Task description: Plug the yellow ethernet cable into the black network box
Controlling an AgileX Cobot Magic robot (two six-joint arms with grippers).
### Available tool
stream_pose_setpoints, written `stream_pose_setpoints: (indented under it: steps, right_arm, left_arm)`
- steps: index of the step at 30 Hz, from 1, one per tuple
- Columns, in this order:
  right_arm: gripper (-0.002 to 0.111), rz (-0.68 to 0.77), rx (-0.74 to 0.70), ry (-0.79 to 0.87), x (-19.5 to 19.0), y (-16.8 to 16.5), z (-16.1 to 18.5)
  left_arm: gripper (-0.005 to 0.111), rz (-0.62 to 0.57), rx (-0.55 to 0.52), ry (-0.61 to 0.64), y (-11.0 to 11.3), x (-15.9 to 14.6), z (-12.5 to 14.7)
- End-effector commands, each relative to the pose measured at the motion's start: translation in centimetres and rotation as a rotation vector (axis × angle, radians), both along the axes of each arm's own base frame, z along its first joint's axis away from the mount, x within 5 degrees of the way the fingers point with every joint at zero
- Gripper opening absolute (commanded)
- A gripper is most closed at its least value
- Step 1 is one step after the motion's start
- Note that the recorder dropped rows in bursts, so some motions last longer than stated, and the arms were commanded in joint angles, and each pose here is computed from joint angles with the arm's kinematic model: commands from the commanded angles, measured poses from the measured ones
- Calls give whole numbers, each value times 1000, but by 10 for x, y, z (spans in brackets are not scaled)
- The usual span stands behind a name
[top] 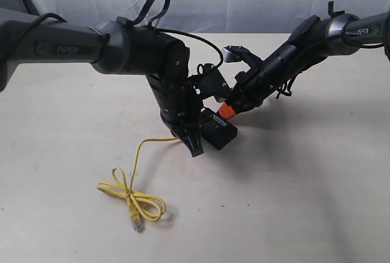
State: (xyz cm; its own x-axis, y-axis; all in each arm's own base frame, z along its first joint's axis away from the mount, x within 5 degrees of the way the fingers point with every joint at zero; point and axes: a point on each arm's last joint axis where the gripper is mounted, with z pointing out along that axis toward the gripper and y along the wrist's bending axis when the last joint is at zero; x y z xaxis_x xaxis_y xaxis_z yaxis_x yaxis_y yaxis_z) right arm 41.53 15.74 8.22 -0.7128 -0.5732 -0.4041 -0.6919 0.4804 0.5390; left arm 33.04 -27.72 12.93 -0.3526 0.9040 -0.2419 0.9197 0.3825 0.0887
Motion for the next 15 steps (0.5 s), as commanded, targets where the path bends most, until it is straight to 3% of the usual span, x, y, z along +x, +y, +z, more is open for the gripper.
stream_pose_setpoints:
  steps: [1, 15]
  right_arm:
    - [-1, 30, 35, 54, -8, 8, -5]
    - [-1, 20, -4, 42, -7, 6, -7]
  left_arm:
    - [0, 28, -69, -25, -9, 1, 1]
    - [0, 20, -19, 11, -4, -3, 6]
